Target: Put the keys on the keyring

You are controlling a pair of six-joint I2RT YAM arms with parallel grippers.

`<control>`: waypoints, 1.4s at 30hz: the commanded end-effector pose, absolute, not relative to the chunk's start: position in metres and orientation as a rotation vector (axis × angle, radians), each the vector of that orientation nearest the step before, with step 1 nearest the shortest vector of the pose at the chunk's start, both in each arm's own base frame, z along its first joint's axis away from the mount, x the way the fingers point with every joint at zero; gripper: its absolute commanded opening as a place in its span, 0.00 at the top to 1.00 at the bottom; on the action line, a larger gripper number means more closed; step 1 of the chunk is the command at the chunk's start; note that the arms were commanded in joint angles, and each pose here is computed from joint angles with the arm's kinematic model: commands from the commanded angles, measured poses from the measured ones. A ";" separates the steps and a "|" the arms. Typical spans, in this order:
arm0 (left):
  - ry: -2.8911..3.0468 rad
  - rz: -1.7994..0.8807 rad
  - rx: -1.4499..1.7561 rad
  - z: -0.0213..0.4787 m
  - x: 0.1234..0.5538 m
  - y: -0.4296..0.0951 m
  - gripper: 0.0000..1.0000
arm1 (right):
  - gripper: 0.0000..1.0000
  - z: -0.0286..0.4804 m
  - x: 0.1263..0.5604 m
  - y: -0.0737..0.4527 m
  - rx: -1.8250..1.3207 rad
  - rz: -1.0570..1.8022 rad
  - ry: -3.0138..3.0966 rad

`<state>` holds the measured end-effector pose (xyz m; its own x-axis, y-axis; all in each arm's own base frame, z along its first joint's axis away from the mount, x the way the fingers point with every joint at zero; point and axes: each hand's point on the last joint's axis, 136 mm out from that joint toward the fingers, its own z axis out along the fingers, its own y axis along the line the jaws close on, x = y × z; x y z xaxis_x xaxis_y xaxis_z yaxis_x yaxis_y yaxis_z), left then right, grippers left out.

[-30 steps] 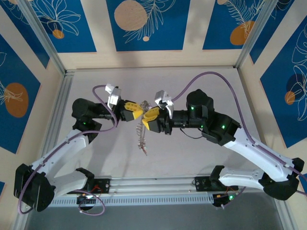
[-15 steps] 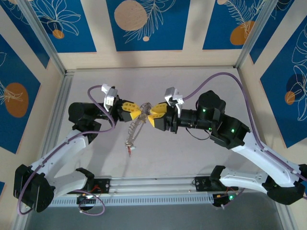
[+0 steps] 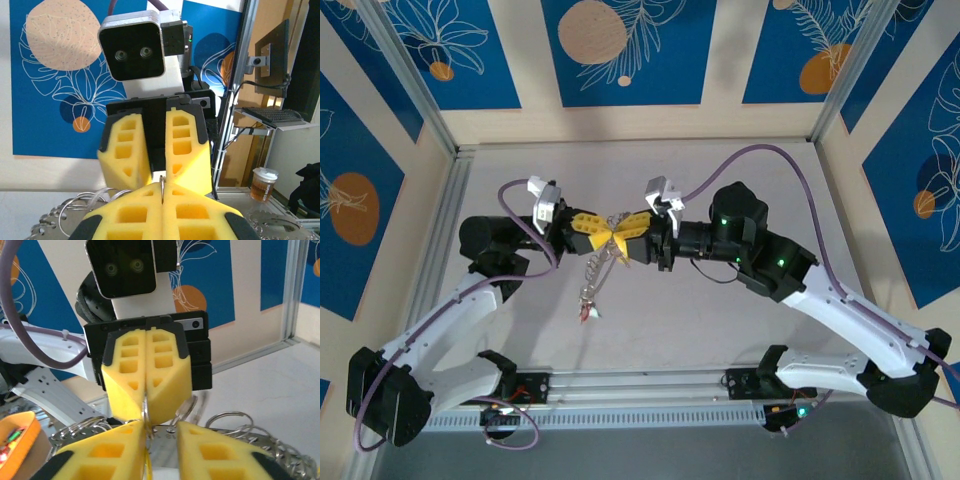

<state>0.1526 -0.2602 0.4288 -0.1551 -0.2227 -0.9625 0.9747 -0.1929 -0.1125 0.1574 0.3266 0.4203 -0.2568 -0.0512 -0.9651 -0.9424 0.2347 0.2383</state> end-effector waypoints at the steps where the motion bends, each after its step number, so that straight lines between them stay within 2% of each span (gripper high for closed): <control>1: 0.948 -1.504 1.087 0.443 0.144 -0.256 1.00 | 0.84 0.419 0.161 0.329 -0.964 1.173 1.546; 5: 0.946 -1.511 1.075 0.443 0.147 -0.258 1.00 | 1.00 0.417 0.160 0.330 -0.985 1.167 1.543; 12: 1.081 -1.438 1.094 0.430 0.156 -0.262 1.00 | 1.00 0.413 0.160 0.316 -1.052 1.031 1.591; 15: 1.178 -1.335 1.116 0.419 0.160 -0.261 0.92 | 1.00 0.410 0.161 0.304 -1.091 0.950 1.637; 18: 1.266 -1.267 1.133 0.409 0.164 -0.260 0.72 | 1.00 0.404 0.165 0.294 -1.115 0.894 1.698; 22: 1.365 -1.130 1.169 0.395 0.171 -0.255 0.67 | 1.00 0.397 0.164 0.290 -1.180 0.846 1.740; 27: 1.435 -1.018 1.276 0.381 0.168 -0.252 0.67 | 1.00 0.390 0.162 0.292 -1.272 0.807 1.776; 33: 1.400 -1.046 1.389 0.388 0.155 -0.258 0.67 | 1.00 0.383 0.159 0.296 -1.393 0.767 1.784; 42: 1.448 -1.038 1.516 0.371 0.147 -0.274 0.68 | 1.00 0.379 0.155 0.305 -1.525 0.730 1.757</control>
